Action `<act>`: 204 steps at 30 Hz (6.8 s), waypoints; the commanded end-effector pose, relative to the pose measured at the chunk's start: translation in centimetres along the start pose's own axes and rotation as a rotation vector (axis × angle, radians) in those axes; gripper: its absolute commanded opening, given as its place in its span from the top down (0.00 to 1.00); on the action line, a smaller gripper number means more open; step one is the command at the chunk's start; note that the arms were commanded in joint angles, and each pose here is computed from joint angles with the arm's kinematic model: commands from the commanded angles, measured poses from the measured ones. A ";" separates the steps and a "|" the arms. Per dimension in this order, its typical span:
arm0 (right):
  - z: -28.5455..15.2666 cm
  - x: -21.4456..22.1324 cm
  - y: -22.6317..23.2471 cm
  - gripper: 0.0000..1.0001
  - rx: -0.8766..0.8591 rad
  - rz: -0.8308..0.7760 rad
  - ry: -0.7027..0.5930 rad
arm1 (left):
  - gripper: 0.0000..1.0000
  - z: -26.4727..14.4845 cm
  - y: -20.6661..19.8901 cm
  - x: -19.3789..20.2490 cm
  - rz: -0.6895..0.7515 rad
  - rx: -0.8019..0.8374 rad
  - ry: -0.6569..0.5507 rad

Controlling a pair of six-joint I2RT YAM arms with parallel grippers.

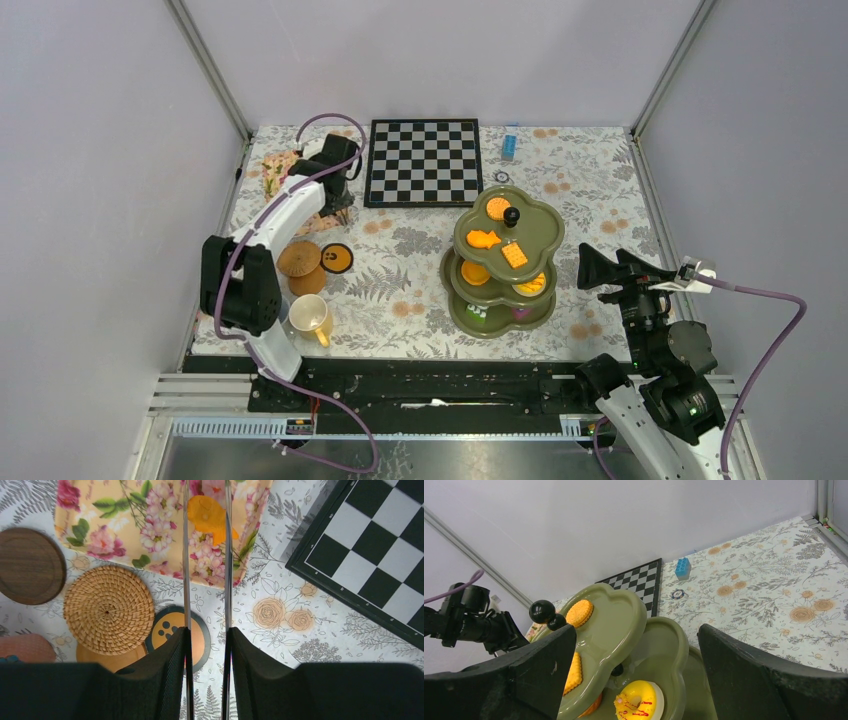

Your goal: Serve the afternoon tea

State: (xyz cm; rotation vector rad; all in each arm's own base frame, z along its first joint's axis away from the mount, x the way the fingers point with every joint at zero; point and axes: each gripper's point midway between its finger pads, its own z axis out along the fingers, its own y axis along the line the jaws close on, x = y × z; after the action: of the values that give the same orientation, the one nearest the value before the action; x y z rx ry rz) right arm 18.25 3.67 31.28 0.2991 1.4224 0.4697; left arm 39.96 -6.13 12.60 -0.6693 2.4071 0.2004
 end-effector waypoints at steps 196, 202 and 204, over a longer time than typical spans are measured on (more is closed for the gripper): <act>-1.2 -2.1 -1.2 0.02 0.057 0.005 -0.068 | 0.36 8.0 -1.4 -1.5 -0.223 -0.260 -0.369; -1.3 -2.3 -1.3 0.02 0.059 0.003 -0.075 | 0.26 8.9 -1.2 -1.3 -0.202 -0.270 -0.329; -1.3 -2.3 -1.3 0.02 0.058 0.002 -0.075 | 0.22 8.8 -1.4 -1.3 -0.197 -0.253 -0.309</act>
State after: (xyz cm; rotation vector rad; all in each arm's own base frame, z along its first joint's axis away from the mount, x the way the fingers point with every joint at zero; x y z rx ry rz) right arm 17.01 1.36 32.00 0.3623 1.3834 0.4053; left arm 45.45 -4.03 5.52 -0.9159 2.0103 0.5256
